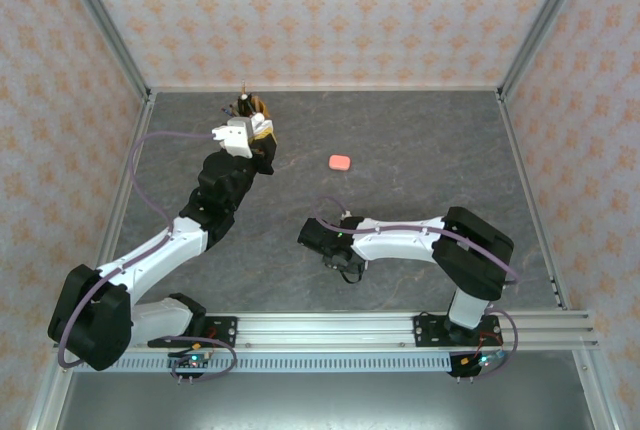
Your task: Insert the wireless bluetooth earbuds into the charging case
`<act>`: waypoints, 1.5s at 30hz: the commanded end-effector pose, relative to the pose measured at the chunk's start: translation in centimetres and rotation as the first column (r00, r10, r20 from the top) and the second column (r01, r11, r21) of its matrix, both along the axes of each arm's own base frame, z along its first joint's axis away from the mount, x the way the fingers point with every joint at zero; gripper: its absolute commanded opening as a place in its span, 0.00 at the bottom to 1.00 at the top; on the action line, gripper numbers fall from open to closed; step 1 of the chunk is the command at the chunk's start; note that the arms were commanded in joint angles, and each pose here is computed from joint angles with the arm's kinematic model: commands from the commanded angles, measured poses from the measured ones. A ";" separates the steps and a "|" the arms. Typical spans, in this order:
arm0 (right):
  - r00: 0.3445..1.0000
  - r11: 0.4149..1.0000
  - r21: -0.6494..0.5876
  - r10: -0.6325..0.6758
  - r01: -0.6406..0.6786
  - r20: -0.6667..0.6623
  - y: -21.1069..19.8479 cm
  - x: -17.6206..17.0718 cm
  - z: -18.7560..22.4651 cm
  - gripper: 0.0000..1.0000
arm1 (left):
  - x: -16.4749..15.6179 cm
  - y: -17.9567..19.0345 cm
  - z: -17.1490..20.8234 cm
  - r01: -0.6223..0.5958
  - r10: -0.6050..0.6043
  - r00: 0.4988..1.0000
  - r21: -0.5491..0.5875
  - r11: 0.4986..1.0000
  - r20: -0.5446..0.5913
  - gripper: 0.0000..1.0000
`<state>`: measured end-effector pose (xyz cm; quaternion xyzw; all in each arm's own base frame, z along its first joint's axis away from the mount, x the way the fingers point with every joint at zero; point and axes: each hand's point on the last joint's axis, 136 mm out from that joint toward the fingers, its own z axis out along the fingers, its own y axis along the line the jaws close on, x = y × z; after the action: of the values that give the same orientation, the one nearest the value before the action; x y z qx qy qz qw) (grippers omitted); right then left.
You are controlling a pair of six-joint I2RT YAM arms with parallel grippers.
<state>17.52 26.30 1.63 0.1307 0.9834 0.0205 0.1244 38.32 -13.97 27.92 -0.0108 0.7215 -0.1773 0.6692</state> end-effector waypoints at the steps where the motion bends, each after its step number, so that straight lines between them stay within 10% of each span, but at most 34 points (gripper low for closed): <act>1: 0.999 1.000 0.016 0.009 -0.008 -0.032 0.3 -1.1 -0.6 0.29 | -0.1 -0.3 2.3 0.009 -0.008 0.998 -0.015 1.000 0.070 0.00; 24: 0.955 0.999 0.031 0.002 -0.012 0.295 -1.4 6.0 6.7 0.27 | -0.6 -2.3 2.4 0.124 -0.128 0.987 0.050 0.991 0.101 0.00; 45: 0.653 0.976 0.166 -0.034 -0.142 0.757 -4.2 16.8 29.8 0.28 | -5.5 -7.7 4.6 0.477 -0.514 0.839 0.211 0.853 0.181 0.00</act>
<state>33.56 21.57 27.50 0.1241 0.8616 0.1583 0.4661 34.04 -20.55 30.36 0.2088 0.6594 -0.2766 0.6672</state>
